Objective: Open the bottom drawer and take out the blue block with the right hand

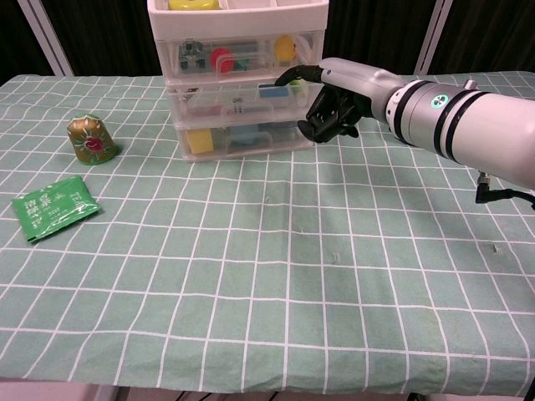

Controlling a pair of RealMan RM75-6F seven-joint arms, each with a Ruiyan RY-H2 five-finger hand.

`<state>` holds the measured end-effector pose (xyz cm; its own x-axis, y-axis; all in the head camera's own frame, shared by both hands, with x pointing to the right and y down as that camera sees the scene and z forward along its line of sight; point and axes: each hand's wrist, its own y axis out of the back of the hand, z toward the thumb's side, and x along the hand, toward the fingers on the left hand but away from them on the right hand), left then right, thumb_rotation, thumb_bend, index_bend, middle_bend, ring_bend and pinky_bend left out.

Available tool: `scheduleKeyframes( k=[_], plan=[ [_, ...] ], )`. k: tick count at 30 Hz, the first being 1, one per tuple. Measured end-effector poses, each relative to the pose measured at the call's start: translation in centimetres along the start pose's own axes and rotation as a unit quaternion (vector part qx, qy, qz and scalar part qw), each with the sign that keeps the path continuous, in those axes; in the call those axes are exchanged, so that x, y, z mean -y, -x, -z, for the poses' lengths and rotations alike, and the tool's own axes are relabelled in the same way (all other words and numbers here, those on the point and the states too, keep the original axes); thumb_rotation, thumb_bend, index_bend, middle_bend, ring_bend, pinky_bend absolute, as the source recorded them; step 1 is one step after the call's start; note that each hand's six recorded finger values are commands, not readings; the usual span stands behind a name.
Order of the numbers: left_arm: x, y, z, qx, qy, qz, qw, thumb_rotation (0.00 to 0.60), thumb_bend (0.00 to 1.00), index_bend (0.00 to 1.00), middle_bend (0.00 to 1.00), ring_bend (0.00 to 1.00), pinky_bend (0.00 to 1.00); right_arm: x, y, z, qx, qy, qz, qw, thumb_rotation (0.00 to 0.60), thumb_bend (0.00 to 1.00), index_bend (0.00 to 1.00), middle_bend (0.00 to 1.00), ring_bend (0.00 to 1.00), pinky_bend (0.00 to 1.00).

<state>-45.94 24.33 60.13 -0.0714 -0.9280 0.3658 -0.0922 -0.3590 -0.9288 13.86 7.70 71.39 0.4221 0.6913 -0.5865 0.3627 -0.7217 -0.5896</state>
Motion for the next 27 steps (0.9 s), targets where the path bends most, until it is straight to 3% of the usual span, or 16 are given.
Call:
scheduleKeyframes(
  k=[27],
  plan=[
    [0.7, 0.2, 0.4, -0.005, 0.006, 0.004, 1.0, 0.6, 0.0, 0.36, 0.21, 0.15, 0.18, -0.4, -4.3, 0.5, -0.012, 0.002, -0.009, 0.9999, 0.6, 0.48, 0.4, 0.81, 0.8, 0.8]
  ],
)
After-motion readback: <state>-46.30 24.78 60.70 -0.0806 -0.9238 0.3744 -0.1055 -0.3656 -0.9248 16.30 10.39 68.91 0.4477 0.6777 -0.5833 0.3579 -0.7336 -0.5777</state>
